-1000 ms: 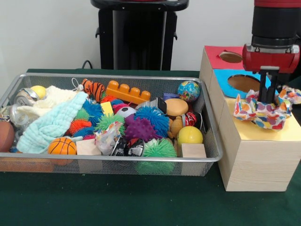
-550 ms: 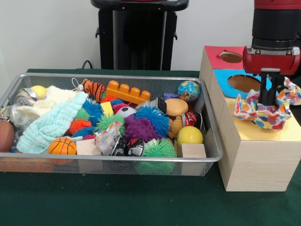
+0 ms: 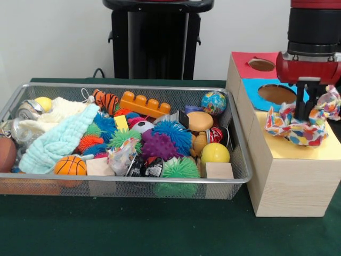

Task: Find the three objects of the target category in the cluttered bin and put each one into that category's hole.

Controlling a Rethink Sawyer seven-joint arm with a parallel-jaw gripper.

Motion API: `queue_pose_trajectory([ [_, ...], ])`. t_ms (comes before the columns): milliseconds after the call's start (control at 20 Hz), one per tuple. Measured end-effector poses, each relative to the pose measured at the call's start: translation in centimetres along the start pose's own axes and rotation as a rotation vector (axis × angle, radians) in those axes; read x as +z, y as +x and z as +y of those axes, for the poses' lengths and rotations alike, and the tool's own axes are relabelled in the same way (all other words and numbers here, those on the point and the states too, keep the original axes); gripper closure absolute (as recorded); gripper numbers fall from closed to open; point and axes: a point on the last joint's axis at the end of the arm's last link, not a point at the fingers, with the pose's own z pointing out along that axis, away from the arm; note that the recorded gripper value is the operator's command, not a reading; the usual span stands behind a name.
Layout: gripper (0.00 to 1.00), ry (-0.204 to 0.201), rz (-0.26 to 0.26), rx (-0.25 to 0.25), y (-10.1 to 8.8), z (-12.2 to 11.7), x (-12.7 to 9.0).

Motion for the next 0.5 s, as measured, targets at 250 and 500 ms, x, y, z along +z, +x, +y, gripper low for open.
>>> queue_pose_trajectory([
  [250,1.0,0.013,0.026,-0.001,-2.2,-1.0,0.4],
  [500,1.0,0.022,0.028,0.02,-3.9,-2.7,1.4],
])
